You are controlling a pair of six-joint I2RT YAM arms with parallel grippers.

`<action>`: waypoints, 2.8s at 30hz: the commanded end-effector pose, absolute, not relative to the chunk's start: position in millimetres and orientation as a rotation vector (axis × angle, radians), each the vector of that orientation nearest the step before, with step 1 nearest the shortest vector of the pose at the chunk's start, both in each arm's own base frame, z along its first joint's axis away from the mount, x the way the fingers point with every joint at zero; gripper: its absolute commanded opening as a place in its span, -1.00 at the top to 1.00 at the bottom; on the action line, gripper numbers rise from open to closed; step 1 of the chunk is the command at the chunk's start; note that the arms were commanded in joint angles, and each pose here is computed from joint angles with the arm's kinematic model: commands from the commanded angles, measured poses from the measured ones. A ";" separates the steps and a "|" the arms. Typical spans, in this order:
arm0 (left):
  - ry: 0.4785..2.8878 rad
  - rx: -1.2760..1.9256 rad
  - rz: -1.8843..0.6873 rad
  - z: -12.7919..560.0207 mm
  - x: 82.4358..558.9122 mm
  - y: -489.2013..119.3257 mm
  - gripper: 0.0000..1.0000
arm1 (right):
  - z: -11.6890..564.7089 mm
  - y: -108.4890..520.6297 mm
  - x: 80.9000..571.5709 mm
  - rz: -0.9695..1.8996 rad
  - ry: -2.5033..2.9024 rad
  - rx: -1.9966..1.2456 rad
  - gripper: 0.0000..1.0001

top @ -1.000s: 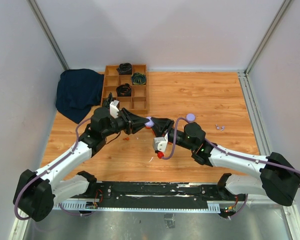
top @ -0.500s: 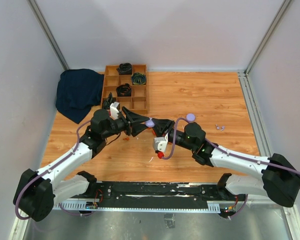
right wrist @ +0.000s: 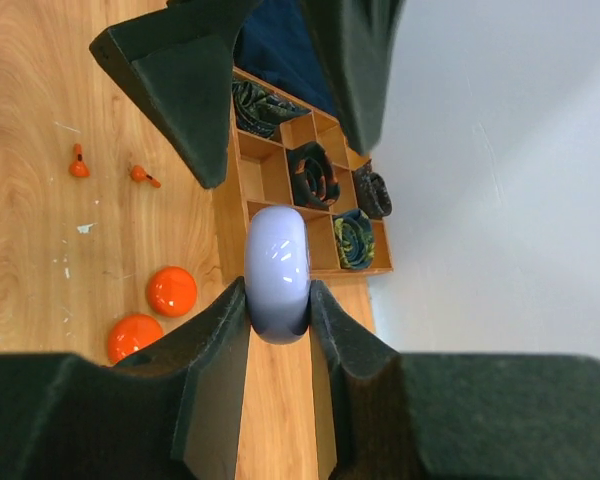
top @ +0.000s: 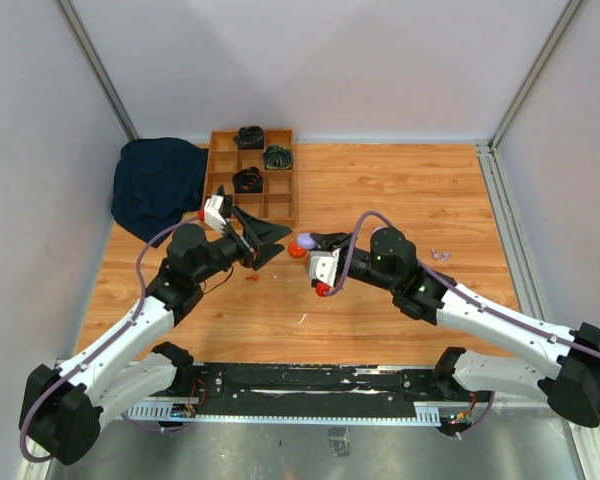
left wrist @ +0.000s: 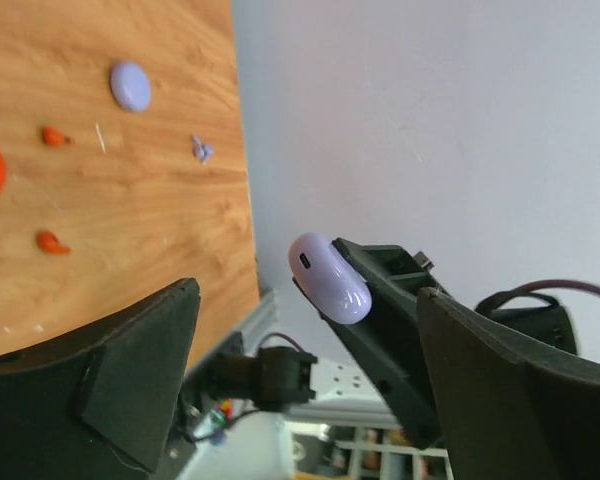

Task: Insert the wireless bluetooth earbuds into the charging case
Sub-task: Pick up the charging case at the center of the board.

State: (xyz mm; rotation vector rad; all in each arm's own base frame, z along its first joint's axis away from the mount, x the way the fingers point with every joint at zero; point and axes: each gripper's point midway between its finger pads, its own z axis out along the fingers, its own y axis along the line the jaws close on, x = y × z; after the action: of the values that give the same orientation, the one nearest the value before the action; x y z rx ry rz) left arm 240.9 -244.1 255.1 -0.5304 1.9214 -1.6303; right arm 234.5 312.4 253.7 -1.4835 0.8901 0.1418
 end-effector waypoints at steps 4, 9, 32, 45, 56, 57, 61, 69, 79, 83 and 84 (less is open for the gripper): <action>1.659 -0.208 -1.371 284.5 243.9 -217.8 -0.93 | 273.2 291.6 216.3 0.283 1.208 -1.500 0.89; 1.554 0.046 -1.311 292.2 231.4 -221.7 -0.93 | 286.0 279.0 202.5 0.351 1.343 -1.520 0.89; 1.072 0.971 -1.055 283.1 176.9 -286.8 -0.96 | 294.4 269.0 166.0 0.610 1.756 -1.699 0.89; 1.075 1.047 -1.073 273.0 179.6 -304.6 -0.61 | 281.5 274.9 167.1 0.630 1.829 -1.767 0.90; 1.105 1.052 -1.140 267.1 177.3 -312.0 -0.14 | 275.1 278.5 173.1 0.613 1.856 -1.776 0.90; 1.106 1.052 -1.144 266.6 177.2 -312.4 -0.07 | 274.1 278.5 173.5 0.611 1.860 -1.777 0.90; 1.091 1.039 -1.169 270.8 174.6 -313.6 0.05 | 272.0 279.2 174.8 0.607 1.870 -1.777 0.90; 1.075 1.021 -1.182 274.0 172.6 -312.9 0.30 | 268.6 281.0 176.0 0.608 1.887 -1.783 0.90; 1.099 1.020 -1.190 266.6 172.1 -312.6 0.65 | 271.0 282.7 175.8 0.618 1.885 -1.786 0.87; 1.102 1.005 -1.183 267.8 173.7 -311.6 0.98 | 273.1 282.8 175.6 0.620 1.877 -1.784 0.69; 1.107 0.996 -1.177 267.1 174.9 -310.9 0.99 | 273.8 282.6 175.4 0.619 1.872 -1.785 0.61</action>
State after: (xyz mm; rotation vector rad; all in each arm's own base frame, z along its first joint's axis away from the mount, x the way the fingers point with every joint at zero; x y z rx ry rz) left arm 177.0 -310.1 257.8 1.0107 1.1515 -1.1827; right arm 173.2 282.5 265.6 -1.8019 1.8767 0.6116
